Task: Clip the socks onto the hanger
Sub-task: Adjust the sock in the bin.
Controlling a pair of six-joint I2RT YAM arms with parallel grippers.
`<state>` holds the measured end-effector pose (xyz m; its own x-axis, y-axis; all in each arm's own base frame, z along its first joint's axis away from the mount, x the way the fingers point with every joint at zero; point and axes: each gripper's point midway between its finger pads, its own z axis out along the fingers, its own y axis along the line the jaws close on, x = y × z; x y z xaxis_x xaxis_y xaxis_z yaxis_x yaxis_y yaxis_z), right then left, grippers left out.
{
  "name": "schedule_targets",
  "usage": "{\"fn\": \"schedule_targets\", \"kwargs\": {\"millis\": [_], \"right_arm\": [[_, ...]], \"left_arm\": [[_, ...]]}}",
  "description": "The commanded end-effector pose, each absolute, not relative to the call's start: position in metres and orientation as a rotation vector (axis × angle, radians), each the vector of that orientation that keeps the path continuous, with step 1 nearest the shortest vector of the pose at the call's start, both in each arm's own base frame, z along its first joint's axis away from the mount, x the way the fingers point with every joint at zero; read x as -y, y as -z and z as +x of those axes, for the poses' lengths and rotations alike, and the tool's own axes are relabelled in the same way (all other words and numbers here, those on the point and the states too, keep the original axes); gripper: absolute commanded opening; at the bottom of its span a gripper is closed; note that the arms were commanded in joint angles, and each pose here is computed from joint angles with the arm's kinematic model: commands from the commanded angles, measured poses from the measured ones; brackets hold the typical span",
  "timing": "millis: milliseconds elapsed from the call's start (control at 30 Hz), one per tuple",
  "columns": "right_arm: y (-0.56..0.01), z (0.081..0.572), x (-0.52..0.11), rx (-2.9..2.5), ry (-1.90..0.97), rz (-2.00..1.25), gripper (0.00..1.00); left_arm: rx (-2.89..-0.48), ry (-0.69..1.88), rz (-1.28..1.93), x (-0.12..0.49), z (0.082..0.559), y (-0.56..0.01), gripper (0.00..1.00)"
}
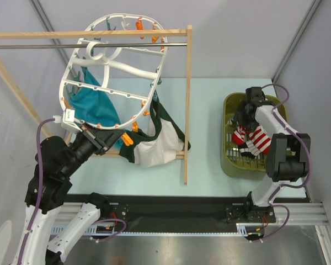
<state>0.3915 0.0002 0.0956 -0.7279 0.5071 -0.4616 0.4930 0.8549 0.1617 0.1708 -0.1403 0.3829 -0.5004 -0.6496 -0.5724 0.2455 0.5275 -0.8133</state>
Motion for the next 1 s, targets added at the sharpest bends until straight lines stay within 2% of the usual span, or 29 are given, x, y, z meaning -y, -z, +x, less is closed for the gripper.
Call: {"fn": "schedule_targets", "kwargs": {"millis": [0,33,67,133,167,200,367,467,567,600,733,800,967], "right_arm": [[-0.075,0.393,-0.008,-2.523,-0.087,0.84,0.65],[-0.074,0.394,-0.009,-2.515,-0.096,0.847,0.62],[-0.076,0.397,-0.013,-2.506,-0.133,0.841,0.52],[-0.083,0.4,-0.013,-2.485,-0.18,0.855,0.42],[-0.097,0.404,-0.016,-2.454,-0.259,0.848,0.09],[-0.109,0.408,-0.013,-2.417,-0.296,0.861,0.0],[-0.173,0.432,0.023,-2.142,-0.407,0.957,0.0],[-0.17,0.44,0.034,-2.065,-0.445,1.008,0.01],[-0.143,0.438,0.032,-2.08,-0.499,1.059,0.28],[-0.137,0.435,0.029,-2.097,-0.513,1.066,0.32],[-0.126,0.413,0.023,-2.156,-0.472,1.043,0.61],[-0.129,0.4,0.024,-2.192,-0.418,0.989,0.65],[-0.166,0.393,0.032,-2.164,-0.273,0.811,0.61]], "left_arm": [[-1.749,1.164,-0.308,0.144,0.17,-0.394,0.0],[-1.748,1.163,-0.306,0.144,0.17,-0.395,0.0],[-1.746,1.162,-0.307,0.143,0.17,-0.395,0.0],[-1.747,1.159,-0.306,0.143,0.17,-0.395,0.0],[-1.749,1.159,-0.305,0.143,0.17,-0.395,0.0],[-1.747,1.159,-0.306,0.143,0.17,-0.395,0.0],[-1.746,1.167,-0.31,0.144,0.17,-0.393,0.0],[-1.738,1.175,-0.311,0.144,0.17,-0.395,0.0],[-1.737,1.179,-0.309,0.144,0.169,-0.396,0.0],[-1.738,1.181,-0.307,0.145,0.168,-0.395,0.0],[-1.747,1.171,-0.303,0.144,0.168,-0.394,0.0],[-1.745,1.171,-0.302,0.144,0.167,-0.394,0.0],[-1.741,1.179,-0.297,0.145,0.167,-0.394,0.0]]}}
